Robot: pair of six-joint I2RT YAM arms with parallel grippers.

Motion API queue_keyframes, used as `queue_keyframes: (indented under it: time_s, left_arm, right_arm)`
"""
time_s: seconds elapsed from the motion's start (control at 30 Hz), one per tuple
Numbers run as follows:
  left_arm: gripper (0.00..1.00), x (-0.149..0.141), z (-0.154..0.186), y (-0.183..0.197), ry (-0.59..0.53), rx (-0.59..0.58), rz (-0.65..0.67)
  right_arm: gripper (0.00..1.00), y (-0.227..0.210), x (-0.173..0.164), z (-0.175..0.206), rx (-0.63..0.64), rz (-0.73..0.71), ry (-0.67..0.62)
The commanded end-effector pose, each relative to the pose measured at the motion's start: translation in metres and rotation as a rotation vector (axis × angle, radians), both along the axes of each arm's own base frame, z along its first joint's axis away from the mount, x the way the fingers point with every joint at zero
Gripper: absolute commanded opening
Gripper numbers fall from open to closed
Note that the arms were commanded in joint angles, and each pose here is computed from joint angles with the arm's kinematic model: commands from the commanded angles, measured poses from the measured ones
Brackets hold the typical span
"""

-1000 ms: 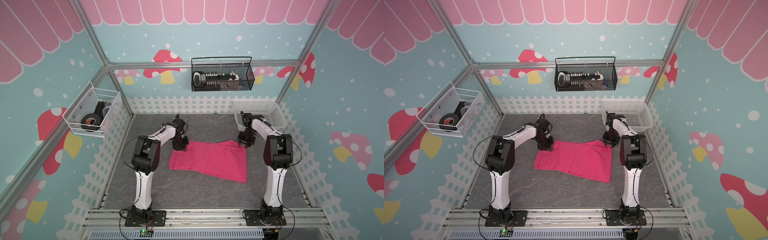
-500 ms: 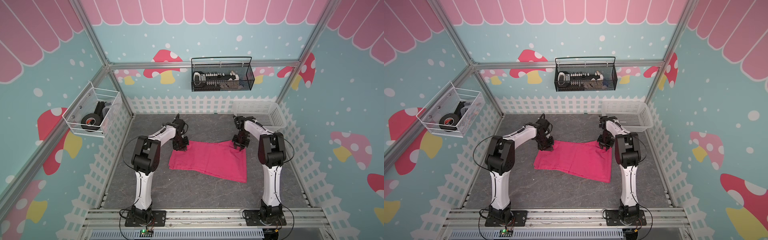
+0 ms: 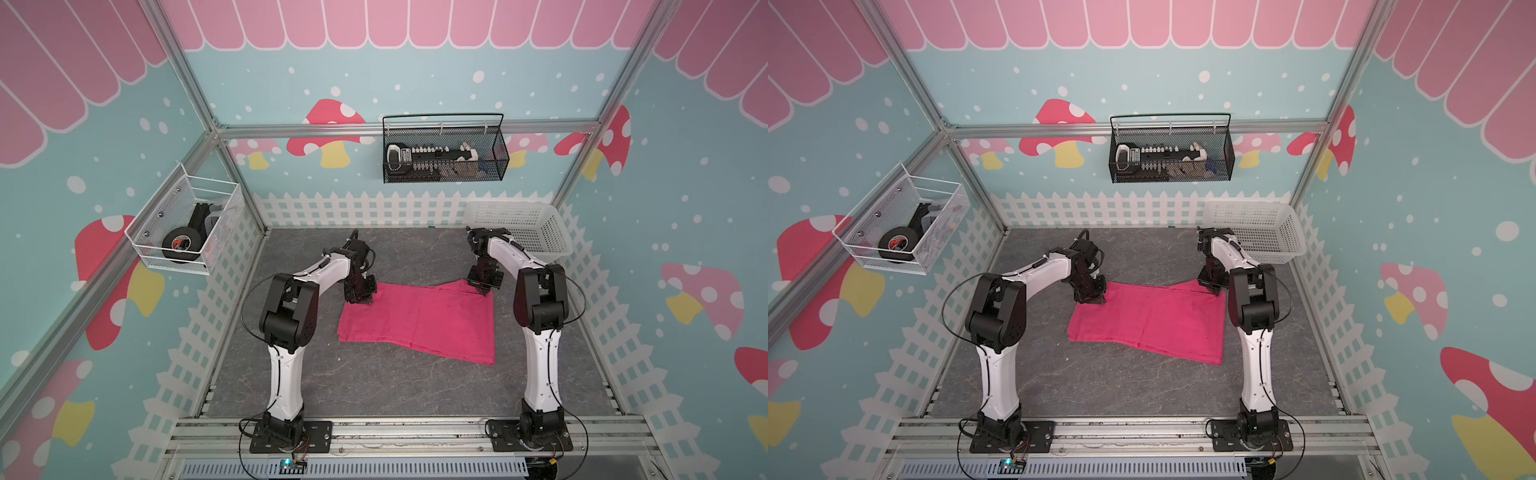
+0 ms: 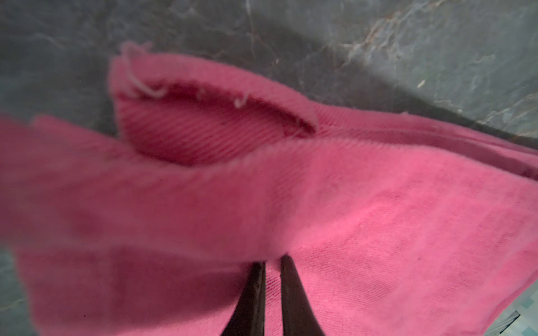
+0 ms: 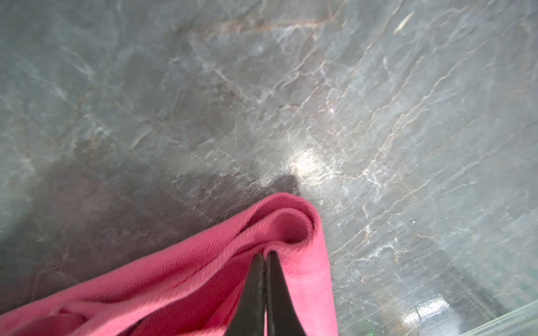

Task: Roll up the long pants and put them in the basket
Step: Fold the long pant at the center of the board.

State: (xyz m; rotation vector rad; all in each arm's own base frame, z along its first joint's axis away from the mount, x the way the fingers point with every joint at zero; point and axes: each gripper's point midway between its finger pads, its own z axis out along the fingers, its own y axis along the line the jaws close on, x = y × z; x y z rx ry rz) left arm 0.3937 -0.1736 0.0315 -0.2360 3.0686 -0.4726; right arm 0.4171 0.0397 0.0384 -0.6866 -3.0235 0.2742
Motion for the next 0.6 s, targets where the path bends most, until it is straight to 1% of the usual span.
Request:
queue_keyframes:
  time_s: [0.0,0.13,0.3,0.33,0.37,0.4,0.47,0.57]
  left_arm:
    - [0.15,-0.018,-0.002,0.025,0.043,0.082,-0.008]
    - [0.14,-0.019,-0.002,0.036,0.041,0.097,0.001]
    - [0.14,-0.011,0.002,0.045,0.024,0.099,0.02]
    - [0.14,-0.009,0.003,0.044,0.018,0.096,0.022]
    - [0.14,-0.007,0.004,0.043,0.015,0.091,0.023]
    - [0.14,-0.005,0.004,0.042,0.014,0.088,0.026]
    - [0.14,0.0,0.004,0.039,0.008,0.081,0.03]
    - [0.14,0.013,0.009,0.035,-0.018,0.072,0.037]
  right_arm:
    - [0.0,-0.024,0.004,0.011,-0.11,-0.011,-0.013]
    - [0.0,-0.032,0.005,0.019,-0.15,0.01,-0.013]
    - [0.01,-0.04,0.001,0.019,-0.191,0.025,0.004]
    - [0.07,-0.04,0.001,0.018,-0.188,0.023,0.002]
    - [0.21,-0.036,0.004,0.015,-0.164,0.026,-0.008]
    - [0.31,-0.029,0.008,0.012,-0.122,0.035,-0.028]
    - [0.4,-0.016,0.017,0.01,-0.043,0.045,-0.086]
    - [0.47,0.003,0.03,0.019,0.072,0.065,-0.199]
